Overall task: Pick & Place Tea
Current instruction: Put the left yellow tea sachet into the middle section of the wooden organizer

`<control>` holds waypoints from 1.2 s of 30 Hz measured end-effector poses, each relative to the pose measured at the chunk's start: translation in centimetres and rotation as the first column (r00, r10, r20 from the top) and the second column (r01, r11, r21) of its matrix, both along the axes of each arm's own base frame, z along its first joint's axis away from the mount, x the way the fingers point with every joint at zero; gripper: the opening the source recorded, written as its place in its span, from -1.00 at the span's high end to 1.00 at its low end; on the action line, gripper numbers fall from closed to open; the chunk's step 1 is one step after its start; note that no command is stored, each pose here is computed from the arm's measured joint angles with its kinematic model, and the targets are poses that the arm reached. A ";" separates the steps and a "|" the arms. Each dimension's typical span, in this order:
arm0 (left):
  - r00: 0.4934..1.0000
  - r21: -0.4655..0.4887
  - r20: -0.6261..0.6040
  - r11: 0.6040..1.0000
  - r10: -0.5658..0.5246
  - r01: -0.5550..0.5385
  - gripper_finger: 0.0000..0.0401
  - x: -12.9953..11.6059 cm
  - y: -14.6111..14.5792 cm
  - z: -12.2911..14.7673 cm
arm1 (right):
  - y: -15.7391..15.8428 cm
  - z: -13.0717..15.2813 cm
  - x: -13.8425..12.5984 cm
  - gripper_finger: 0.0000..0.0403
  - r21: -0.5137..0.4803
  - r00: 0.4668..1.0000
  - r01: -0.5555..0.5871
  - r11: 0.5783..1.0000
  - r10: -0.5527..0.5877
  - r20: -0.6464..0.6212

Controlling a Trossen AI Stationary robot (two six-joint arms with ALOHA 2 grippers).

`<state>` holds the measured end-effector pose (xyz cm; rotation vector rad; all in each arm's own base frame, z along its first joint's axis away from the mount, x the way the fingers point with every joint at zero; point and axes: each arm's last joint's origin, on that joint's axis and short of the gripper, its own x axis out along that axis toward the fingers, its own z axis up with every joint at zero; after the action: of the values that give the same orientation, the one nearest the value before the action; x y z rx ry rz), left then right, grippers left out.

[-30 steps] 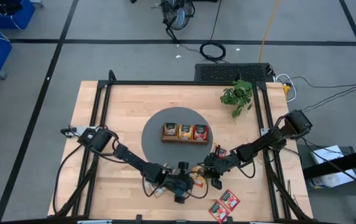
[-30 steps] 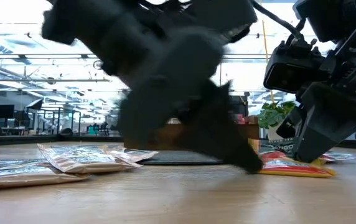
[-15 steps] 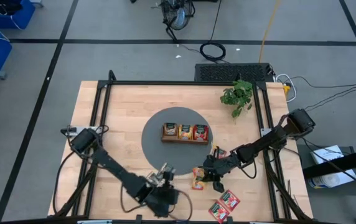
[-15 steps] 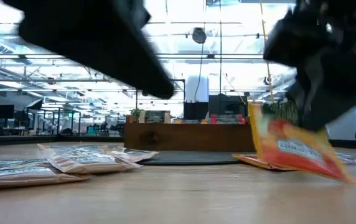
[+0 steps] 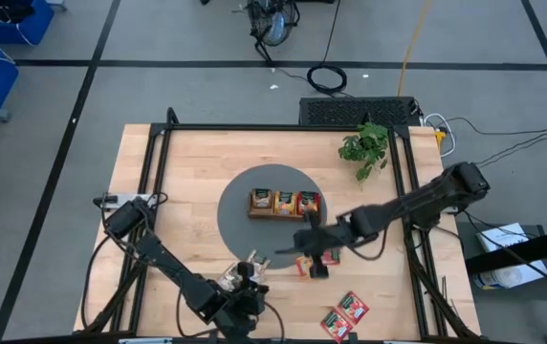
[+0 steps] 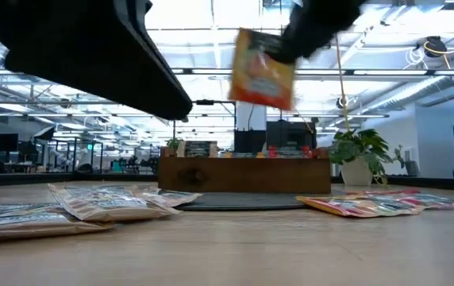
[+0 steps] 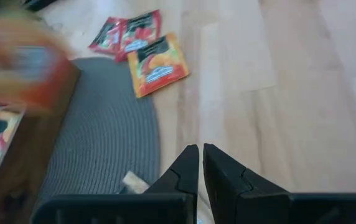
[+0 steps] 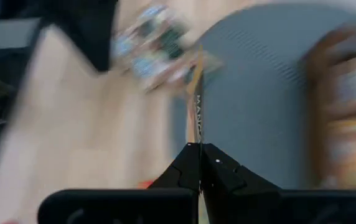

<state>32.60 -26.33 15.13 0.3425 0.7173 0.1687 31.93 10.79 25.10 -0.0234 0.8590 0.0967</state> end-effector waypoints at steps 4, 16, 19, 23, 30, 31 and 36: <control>1.000 0.004 -0.020 1.000 0.022 -0.022 0.85 -0.3 0.2 -0.2 | -2.9 2.2 1.1 1.00 -0.192 0.999 -0.033 0.981 0.037 0.014; 1.000 0.110 0.008 0.994 -0.025 0.024 0.85 -2.3 -1.7 -0.1 | -10.7 0.1 2.0 1.00 -0.241 0.994 0.099 0.966 -0.106 -0.017; 1.000 0.115 0.003 0.993 -0.023 0.022 0.85 -2.4 -1.7 -0.1 | -11.5 -1.3 1.7 1.00 -0.195 0.996 0.084 0.977 -0.090 -0.021; 1.000 0.107 0.005 0.994 -0.006 0.005 0.85 -2.2 -1.4 -0.1 | -12.0 -3.5 1.1 1.00 -0.189 0.997 0.072 0.979 -0.078 -0.024; 1.000 0.105 0.004 0.994 0.002 -0.002 0.85 -2.0 -1.2 -0.2 | -12.3 -4.8 0.7 1.00 -0.183 0.995 0.089 0.979 -0.095 -0.025; 1.000 0.105 0.004 0.994 0.004 -0.005 0.85 -1.9 -1.1 -0.1 | -12.3 -4.8 0.7 1.00 -0.182 0.995 0.087 0.979 -0.093 -0.021; 1.000 0.092 0.003 0.996 0.020 -0.020 0.85 -1.6 -0.8 -0.2 | -12.2 -4.7 0.8 1.00 -0.138 0.998 0.067 0.988 -0.068 -0.004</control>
<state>31.01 -27.09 14.97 0.4229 0.7124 0.2210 32.75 -1.45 20.42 -0.1228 0.8735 -0.0262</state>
